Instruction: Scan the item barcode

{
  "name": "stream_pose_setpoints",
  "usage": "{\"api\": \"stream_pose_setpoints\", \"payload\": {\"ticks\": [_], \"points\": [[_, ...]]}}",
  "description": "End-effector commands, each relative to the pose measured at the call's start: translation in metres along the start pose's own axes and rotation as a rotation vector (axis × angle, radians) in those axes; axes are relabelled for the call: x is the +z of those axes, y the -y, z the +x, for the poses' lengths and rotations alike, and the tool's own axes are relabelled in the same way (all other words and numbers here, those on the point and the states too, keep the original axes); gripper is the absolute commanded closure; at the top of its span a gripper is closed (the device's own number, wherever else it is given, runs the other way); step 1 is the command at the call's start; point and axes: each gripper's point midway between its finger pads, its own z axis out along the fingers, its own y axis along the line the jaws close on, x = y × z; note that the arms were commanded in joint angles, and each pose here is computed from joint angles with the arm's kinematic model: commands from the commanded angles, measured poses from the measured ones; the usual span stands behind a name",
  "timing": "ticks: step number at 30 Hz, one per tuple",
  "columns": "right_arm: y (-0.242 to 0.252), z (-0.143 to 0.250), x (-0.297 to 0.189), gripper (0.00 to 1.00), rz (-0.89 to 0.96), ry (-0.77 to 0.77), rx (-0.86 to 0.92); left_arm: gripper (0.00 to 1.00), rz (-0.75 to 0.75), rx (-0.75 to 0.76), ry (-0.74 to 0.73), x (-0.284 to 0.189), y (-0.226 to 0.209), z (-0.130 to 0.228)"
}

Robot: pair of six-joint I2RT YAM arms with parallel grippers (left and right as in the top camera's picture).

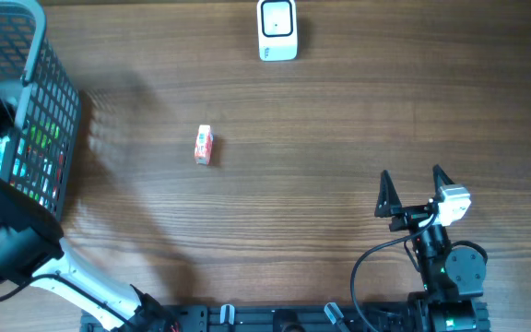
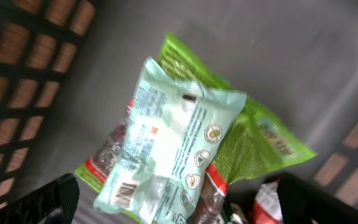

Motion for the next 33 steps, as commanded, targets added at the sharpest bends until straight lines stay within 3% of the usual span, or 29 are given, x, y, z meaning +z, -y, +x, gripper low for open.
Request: {"api": "stream_pose_setpoints", "payload": {"ticks": [1, 10, 20, 22, 23, 24, 26, 29, 33], "points": [[0.003, -0.002, 0.0, 0.0, 0.014, 0.008, 0.0, 0.0, 0.008, 0.12, -0.089, 0.039, 0.004, 0.026], [0.003, -0.002, 0.0, 0.0, 0.014, 0.008, 0.0, 0.0, 0.038, 0.114, -0.191, 0.099, -0.002, 0.052], [0.003, -0.002, 0.0, 0.0, 0.014, 0.008, 0.0, 0.01, 0.137, 0.105, -0.292, 0.137, 0.02, 0.086], [0.003, -0.002, 0.0, 0.0, 0.014, 0.008, 0.0, 0.24, 0.142, 0.105, -0.306, 0.141, 0.021, 0.091], [0.003, -0.002, 0.0, 0.0, 0.014, 0.008, 0.001, 0.41, 0.15, 0.104, -0.302, 0.142, 0.023, 0.091], [0.003, -0.002, 0.0, 0.0, 0.014, 0.008, 0.0, 0.64, 0.165, 0.101, -0.297, 0.142, 0.026, 0.09], [0.003, -0.002, 0.0, 0.0, 0.014, 0.008, 0.0, 0.86, 0.202, 0.094, -0.284, 0.141, 0.032, 0.088], [0.003, -0.002, 0.0, 0.0, 0.014, 0.008, 0.0, 0.96, 0.206, 0.049, -0.26, 0.137, 0.032, 0.079], [0.003, -0.002, 0.0, 0.0, 0.014, 0.008, 0.0, 0.96, 0.15, -0.054, -0.104, 0.084, 0.014, 0.021]]}}
